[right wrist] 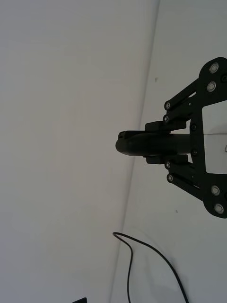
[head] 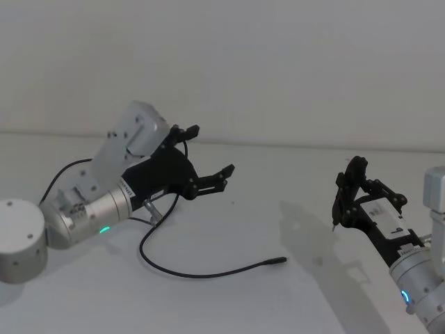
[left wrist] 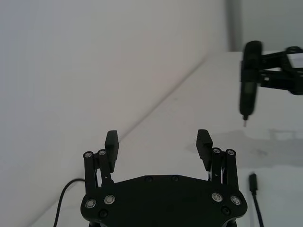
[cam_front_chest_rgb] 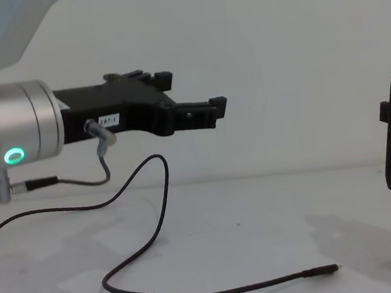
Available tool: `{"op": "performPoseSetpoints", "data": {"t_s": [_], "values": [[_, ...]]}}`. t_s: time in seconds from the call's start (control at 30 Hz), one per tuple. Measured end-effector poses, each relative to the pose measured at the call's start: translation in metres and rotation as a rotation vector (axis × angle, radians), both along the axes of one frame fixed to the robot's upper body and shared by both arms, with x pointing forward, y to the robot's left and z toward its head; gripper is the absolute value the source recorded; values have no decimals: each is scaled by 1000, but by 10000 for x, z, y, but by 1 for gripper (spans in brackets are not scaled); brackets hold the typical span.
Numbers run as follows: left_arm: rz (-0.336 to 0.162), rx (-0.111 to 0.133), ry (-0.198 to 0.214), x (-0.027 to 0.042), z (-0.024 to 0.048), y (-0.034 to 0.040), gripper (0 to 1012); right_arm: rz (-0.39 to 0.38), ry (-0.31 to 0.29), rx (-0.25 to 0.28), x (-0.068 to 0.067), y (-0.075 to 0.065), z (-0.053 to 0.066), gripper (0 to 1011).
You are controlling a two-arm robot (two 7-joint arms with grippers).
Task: Pick up the data cable with the one hand.
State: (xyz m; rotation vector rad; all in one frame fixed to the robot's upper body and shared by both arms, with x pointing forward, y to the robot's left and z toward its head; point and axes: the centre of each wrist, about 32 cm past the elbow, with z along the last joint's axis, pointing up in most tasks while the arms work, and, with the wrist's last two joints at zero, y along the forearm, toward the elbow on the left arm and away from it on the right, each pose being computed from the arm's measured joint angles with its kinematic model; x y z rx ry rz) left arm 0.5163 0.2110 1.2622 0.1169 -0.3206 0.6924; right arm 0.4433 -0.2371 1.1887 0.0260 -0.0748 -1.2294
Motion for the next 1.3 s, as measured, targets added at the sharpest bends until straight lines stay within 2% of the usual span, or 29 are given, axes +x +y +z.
{"op": "performPoseSetpoints", "data": {"t_s": [0.07,0.17,0.27,0.37,0.4,0.47,0.5,0.67,0.7,0.8,0.83,0.93,1.0,1.03,1.07,1.17,1.3], "values": [[-36,24,-4,33,69,22,1001,0,0,0,0,0,0,268],[-71,47,-6,64,132,40,1001,0,0,0,0,0,0,268],[-136,97,-6,120,243,76,1001,0,0,0,0,0,0,268],[-169,127,-8,152,310,93,1001,0,0,0,0,0,0,268],[-192,148,-6,169,350,103,1001,0,0,0,0,0,0,268],[-212,168,-5,185,389,111,1001,0,0,0,0,0,0,268],[-230,190,-4,201,433,120,1001,0,0,0,0,0,0,268],[-275,261,14,233,541,140,1001,0,0,0,0,0,0,268],[-285,283,22,238,573,141,1001,0,0,0,0,0,0,268],[-297,317,35,244,626,144,1001,0,0,0,0,0,0,268],[-305,339,47,246,652,142,1001,0,0,0,0,0,0,268],[-313,371,73,246,684,136,1001,0,0,0,0,0,0,268],[-318,406,108,243,718,124,1001,0,0,0,0,0,0,268],[-318,406,108,243,718,124,1001,0,0,0,0,0,0,268],[-320,420,125,241,729,117,1001,0,0,0,0,0,0,268],[-319,440,164,234,736,98,1001,0,0,0,0,0,0,268],[-318,456,207,224,731,69,1001,0,0,0,0,0,0,268]]}}
